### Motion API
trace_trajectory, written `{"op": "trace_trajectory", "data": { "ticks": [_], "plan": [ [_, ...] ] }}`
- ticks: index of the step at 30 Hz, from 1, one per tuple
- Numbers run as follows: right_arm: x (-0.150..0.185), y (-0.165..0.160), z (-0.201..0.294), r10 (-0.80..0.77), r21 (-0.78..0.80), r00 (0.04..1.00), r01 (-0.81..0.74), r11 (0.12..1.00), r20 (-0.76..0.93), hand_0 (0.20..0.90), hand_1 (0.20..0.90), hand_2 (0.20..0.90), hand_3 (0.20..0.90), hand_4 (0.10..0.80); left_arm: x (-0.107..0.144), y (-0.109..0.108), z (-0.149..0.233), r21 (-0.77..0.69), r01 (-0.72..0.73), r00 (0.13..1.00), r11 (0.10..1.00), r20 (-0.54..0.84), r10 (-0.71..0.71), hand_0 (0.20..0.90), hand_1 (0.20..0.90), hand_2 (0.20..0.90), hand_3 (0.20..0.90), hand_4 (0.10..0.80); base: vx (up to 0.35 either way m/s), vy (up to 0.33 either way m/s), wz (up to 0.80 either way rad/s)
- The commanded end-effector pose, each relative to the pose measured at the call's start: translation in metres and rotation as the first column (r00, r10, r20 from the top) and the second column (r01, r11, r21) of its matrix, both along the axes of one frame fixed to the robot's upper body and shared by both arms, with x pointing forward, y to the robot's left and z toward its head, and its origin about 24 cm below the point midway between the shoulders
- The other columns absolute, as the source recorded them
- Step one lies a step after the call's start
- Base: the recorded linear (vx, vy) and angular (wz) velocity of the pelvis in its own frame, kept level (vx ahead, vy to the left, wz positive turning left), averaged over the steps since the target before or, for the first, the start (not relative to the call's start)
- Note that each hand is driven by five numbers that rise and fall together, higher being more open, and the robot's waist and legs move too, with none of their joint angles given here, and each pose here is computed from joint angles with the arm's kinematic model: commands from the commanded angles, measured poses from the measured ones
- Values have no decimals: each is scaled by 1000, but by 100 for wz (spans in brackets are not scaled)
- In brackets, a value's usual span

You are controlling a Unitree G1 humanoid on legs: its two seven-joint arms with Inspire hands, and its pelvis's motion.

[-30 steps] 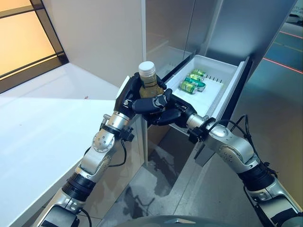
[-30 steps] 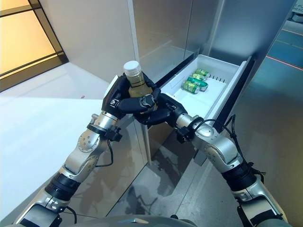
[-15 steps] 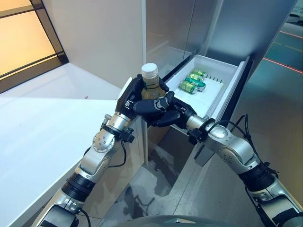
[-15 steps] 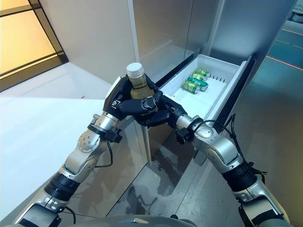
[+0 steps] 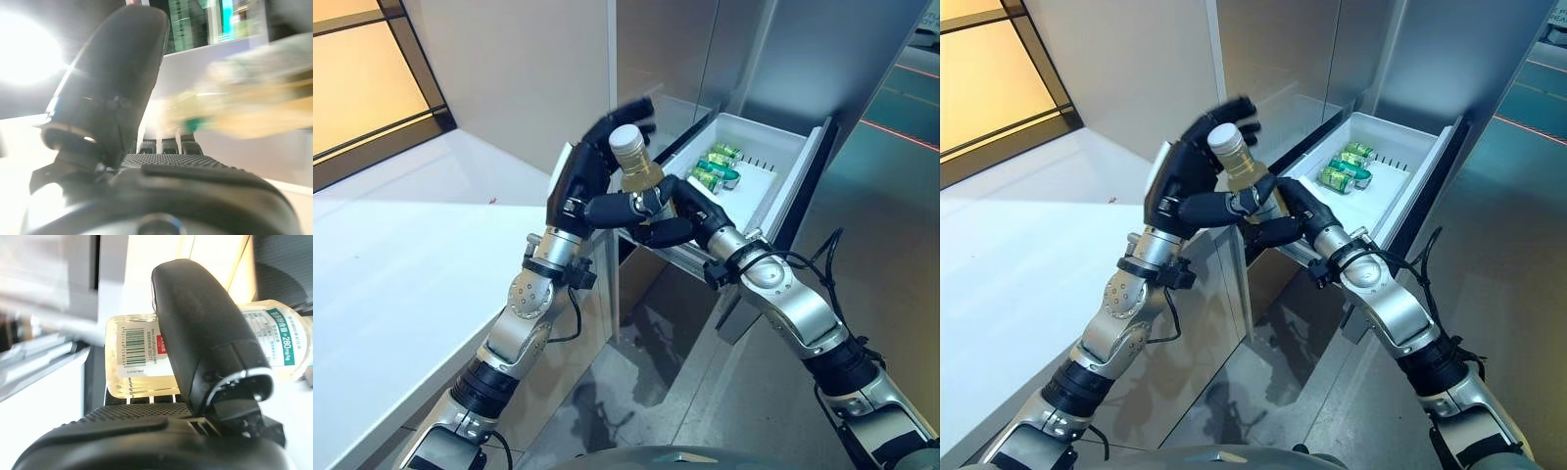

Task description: Put drinks into fridge and close the fridge

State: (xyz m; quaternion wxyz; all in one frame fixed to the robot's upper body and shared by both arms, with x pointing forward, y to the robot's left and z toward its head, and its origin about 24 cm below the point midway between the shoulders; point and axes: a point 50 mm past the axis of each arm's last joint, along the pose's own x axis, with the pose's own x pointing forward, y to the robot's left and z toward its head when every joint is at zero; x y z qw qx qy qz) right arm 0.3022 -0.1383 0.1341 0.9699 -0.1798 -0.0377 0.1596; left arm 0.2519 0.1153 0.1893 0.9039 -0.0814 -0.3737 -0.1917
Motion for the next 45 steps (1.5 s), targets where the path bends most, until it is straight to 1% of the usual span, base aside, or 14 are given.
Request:
{"op": "trace_trajectory", "data": {
  "ticks": [1, 5, 9, 13, 14, 16, 17, 18, 20, 24, 31, 37, 41, 45],
  "plan": [
    [7, -13, 110, -116, 168, 869, 38, 985, 482, 300, 300, 300, 200, 100, -20, -4, 67, -92, 43, 916, 995, 400, -3, 900, 900, 900, 900, 800, -11, -5, 5],
    [6, -31, 118, -216, 134, 788, 170, 976, 576, 300, 300, 300, 200, 100, -19, 1, 68, -100, 22, 924, 995, 383, 18, 900, 900, 900, 900, 800, -4, -4, 5],
    [11, -50, 133, -302, 129, 688, 293, 947, 660, 300, 300, 300, 200, 100, -9, 3, 61, -83, 77, 958, 994, 283, -51, 900, 900, 900, 900, 800, 1, -1, 6],
    [16, -61, 143, -353, 146, 632, 356, 923, 690, 300, 300, 300, 200, 100, 5, -4, 37, -67, 203, 978, 977, 69, -199, 900, 900, 900, 900, 800, -4, -4, 7],
    [19, -70, 149, -379, 157, 609, 386, 909, 697, 300, 300, 300, 200, 100, 11, -9, 14, -68, 290, 952, 955, -83, -295, 900, 900, 900, 900, 800, 1, -7, 11],
    [22, -81, 159, -402, 162, 583, 419, 893, 707, 300, 300, 300, 200, 100, 13, -13, -14, -77, 364, 899, 928, -230, -372, 900, 900, 900, 900, 800, 6, -6, 18],
    [22, -81, 159, -401, 162, 583, 419, 893, 707, 300, 300, 300, 200, 100, 13, -13, -14, -78, 364, 899, 928, -229, -372, 900, 900, 900, 900, 800, 14, -2, 20],
    [25, -92, 170, -416, 156, 552, 456, 876, 723, 300, 300, 300, 200, 100, 10, -14, -40, -41, 397, 858, 917, -338, -386, 900, 900, 900, 900, 800, 14, 2, 12],
    [29, -103, 181, -428, 148, 531, 489, 860, 731, 300, 300, 300, 200, 100, 7, -11, -66, -57, 417, 805, 907, -439, -398, 900, 900, 900, 900, 800, 20, 10, 23],
    [41, -127, 195, -464, 109, 537, 564, 818, 704, 300, 300, 300, 200, 100, -3, 1, -116, 20, 426, 721, 905, -611, -326, 900, 900, 900, 900, 800, 21, 9, 22],
    [69, -156, 175, -526, -49, 661, 646, 762, 535, 300, 300, 300, 200, 100, -22, 19, -184, 184, 465, 597, 866, -787, -154, 900, 900, 900, 900, 800, 52, -25, 28],
    [81, -179, 129, -602, -246, 715, 693, 678, 356, 300, 300, 300, 200, 100, -35, 32, -234, 401, 494, 557, 772, -827, 73, 900, 900, 900, 900, 800, 40, -58, 25],
    [77, -196, 95, -674, -320, 690, 722, 613, 264, 300, 300, 300, 200, 100, -46, 51, -265, 521, 438, 510, 732, -815, 275, 900, 900, 900, 900, 800, 25, -86, 10],
    [74, -202, 85, -718, -331, 642, 762, 557, 270, 300, 300, 300, 200, 100, -45, 70, -277, 602, 358, 478, 714, -775, 414, 900, 900, 900, 900, 800, -149, -83, 1]
  ]
}}
